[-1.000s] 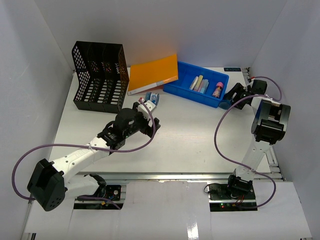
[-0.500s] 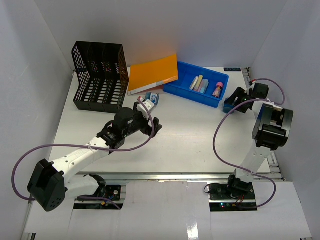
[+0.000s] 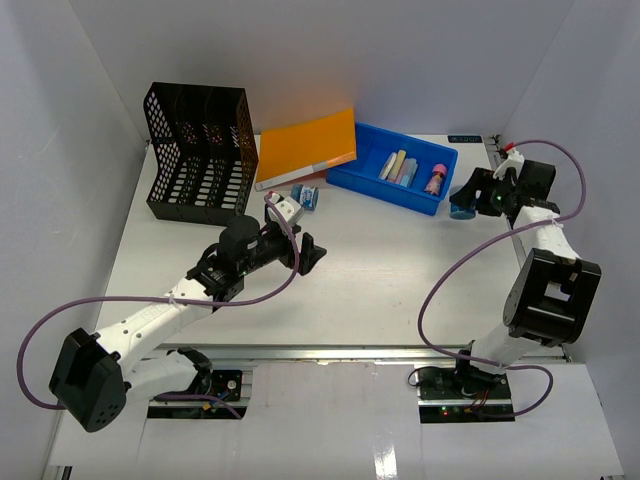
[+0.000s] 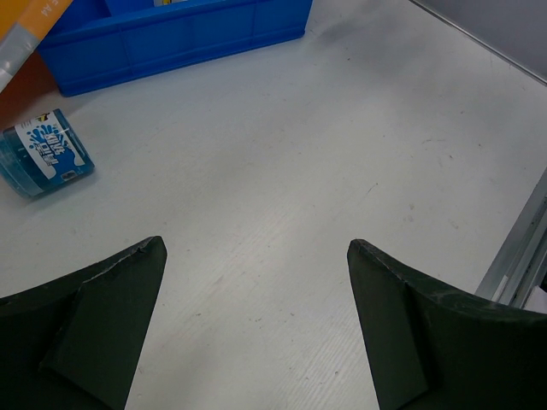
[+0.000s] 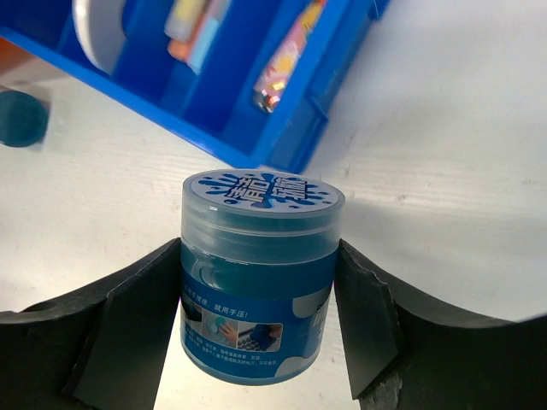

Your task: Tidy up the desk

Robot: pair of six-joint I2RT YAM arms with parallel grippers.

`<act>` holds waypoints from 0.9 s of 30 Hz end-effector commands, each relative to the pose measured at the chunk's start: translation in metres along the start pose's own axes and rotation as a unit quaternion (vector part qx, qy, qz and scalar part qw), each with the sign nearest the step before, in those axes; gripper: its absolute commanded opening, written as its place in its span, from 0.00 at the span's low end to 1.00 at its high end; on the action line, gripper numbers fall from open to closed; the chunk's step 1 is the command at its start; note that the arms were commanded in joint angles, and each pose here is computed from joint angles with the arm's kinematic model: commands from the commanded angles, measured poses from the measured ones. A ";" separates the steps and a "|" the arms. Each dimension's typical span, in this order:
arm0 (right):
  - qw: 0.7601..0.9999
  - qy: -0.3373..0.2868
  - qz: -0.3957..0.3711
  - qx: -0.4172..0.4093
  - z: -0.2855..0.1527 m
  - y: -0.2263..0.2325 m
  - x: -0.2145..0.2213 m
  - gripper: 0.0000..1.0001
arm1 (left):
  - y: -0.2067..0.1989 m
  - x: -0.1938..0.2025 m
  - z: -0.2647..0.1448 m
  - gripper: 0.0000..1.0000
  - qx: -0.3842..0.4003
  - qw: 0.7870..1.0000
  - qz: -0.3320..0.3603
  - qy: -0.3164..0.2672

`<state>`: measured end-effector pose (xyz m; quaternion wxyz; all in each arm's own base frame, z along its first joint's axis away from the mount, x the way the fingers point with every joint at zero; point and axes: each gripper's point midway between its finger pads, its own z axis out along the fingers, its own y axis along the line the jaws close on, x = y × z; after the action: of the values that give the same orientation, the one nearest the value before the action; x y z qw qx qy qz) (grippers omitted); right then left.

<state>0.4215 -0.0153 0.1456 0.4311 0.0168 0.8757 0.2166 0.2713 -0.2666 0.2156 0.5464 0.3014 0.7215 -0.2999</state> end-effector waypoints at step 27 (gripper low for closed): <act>0.997 -0.036 -0.045 0.041 0.105 0.009 -0.080 0.08 | 0.009 -0.002 0.000 0.98 -0.017 1.000 0.013 0.000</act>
<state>0.5344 0.0298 0.1289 0.4324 0.0003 0.8779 0.2056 0.2747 -0.2639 0.2119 0.5473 0.3029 0.7250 -0.2882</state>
